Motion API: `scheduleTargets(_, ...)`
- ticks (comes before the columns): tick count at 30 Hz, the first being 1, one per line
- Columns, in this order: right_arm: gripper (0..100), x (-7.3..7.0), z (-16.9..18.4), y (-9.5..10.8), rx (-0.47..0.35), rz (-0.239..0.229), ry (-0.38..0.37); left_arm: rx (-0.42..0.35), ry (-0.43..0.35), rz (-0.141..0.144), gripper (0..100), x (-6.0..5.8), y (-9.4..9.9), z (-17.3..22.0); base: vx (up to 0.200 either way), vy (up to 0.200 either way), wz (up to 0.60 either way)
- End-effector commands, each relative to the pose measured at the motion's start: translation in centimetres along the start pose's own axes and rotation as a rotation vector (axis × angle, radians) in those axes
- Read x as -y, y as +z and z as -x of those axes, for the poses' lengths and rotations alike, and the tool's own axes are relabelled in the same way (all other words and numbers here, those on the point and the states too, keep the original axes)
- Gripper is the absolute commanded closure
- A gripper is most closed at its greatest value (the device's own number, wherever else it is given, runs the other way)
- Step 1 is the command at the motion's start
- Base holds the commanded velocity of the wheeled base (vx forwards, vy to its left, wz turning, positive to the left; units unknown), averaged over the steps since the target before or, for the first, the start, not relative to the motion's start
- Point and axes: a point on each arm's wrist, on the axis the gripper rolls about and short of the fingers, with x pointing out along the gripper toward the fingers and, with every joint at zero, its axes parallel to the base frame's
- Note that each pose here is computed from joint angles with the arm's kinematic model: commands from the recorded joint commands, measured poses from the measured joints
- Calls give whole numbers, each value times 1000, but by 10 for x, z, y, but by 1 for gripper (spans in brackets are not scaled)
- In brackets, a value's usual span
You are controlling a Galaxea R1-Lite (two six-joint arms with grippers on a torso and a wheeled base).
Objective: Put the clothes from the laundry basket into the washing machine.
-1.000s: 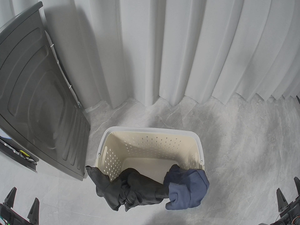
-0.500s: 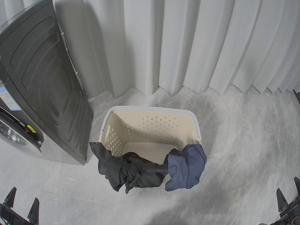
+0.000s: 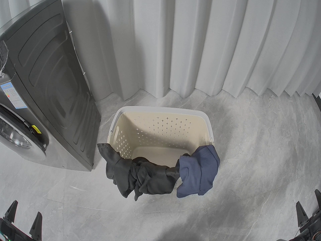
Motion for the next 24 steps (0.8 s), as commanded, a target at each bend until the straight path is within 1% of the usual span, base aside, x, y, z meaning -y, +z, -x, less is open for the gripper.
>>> scheduleTargets(1, 0, 0, -1, -5, -17, 0, 0, -4, 1, 1, 0, 0, -5, 0, 0, 200, 0)
scheduleTargets(24, 0, 0, -1, -5, -17, 0, 0, -4, 1, 1, 0, 0, -5, 0, 0, 200, 0)
